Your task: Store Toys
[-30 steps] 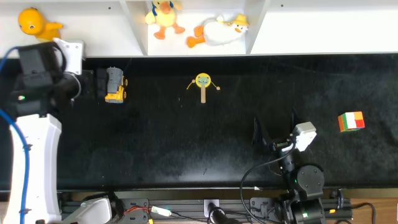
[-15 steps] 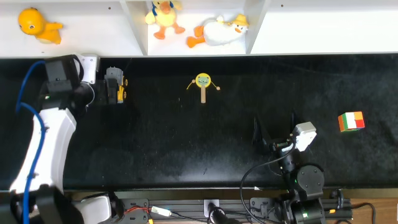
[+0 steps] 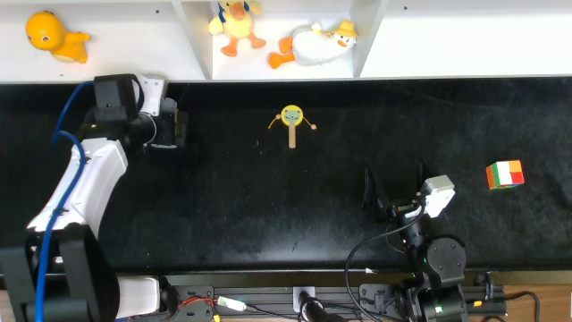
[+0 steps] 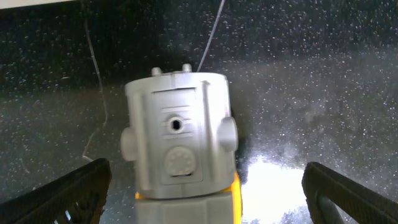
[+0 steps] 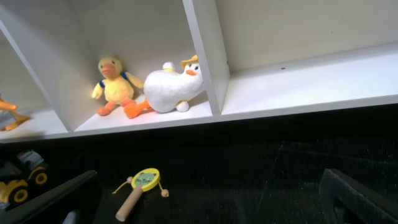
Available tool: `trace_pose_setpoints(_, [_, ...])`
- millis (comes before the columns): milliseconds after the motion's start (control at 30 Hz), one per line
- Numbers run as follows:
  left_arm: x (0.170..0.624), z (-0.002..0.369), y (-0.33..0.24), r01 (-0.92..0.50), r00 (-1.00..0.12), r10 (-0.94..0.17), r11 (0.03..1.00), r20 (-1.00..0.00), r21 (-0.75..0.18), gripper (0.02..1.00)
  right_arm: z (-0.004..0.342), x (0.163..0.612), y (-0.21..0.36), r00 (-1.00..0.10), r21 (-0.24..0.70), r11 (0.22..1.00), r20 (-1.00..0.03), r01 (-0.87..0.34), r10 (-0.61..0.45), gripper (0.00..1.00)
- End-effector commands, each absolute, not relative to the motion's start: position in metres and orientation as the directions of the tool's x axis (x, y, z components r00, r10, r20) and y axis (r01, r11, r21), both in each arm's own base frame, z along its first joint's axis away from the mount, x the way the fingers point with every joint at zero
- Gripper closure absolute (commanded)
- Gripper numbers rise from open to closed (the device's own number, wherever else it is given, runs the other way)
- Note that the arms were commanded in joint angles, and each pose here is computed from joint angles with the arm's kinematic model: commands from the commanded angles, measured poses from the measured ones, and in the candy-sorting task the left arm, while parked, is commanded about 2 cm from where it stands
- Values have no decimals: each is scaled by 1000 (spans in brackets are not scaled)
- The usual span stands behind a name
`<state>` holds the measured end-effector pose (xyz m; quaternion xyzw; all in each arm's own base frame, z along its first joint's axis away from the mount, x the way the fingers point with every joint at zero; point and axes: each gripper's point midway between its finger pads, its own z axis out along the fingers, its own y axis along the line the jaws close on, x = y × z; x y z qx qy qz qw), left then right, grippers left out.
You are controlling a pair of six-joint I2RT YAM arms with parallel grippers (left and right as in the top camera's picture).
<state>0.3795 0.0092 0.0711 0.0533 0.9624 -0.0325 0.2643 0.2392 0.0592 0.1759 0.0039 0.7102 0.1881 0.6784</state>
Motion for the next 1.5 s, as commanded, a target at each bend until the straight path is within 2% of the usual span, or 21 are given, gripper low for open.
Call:
trace_pose_setpoints(33, [376, 54, 14, 94, -880, 79, 996, -469, -8, 20, 173, 239, 61, -81, 273, 927, -962, -258, 261, 5])
trace_pose_setpoints(200, [380, 44, 14, 94, -883, 80, 996, -462, -9, 18, 173, 239, 61, -81, 273, 927, -962, -258, 261, 5])
trace_pose_setpoints(267, [384, 46, 15, 92, -874, 80, 996, -479, -3, 51, 173, 239, 61, -81, 273, 927, -962, -258, 261, 5])
trace_pose_setpoints(333, [387, 48, 16, 91, -867, 80, 996, -492, 1, 110, 173, 239, 61, -81, 273, 927, -962, -258, 261, 5])
trace_pose_setpoints(433, [389, 49, 21, 78, -865, 80, 997, -496, 25, 268, 173, 239, 61, -81, 273, 927, -962, -258, 261, 5])
trace_pose_setpoints(667, [388, 46, 22, 74, -869, 80, 997, -489, 32, 417, 173, 239, 61, -81, 273, 927, -962, -258, 261, 7])
trace_pose_setpoints(767, [388, 46, 22, 74, -869, 80, 997, -489, 32, 555, 173, 239, 61, -81, 273, 927, -962, -258, 261, 9])
trace_pose_setpoints(1033, [391, 51, 22, 38, -867, 40, 999, -496, 13, 665, 173, 239, 61, -81, 273, 927, -962, -258, 261, 5])
trace_pose_setpoints(1333, [392, 114, 22, 30, -844, 30, 1000, -536, 9, 803, 173, 239, 61, -81, 273, 927, -962, -258, 261, 5])
trace_pose_setpoints(1500, [387, 158, 23, 7, -790, 15, 1000, -612, 16, 853, 173, 239, 61, -81, 273, 927, -962, -258, 261, 7])
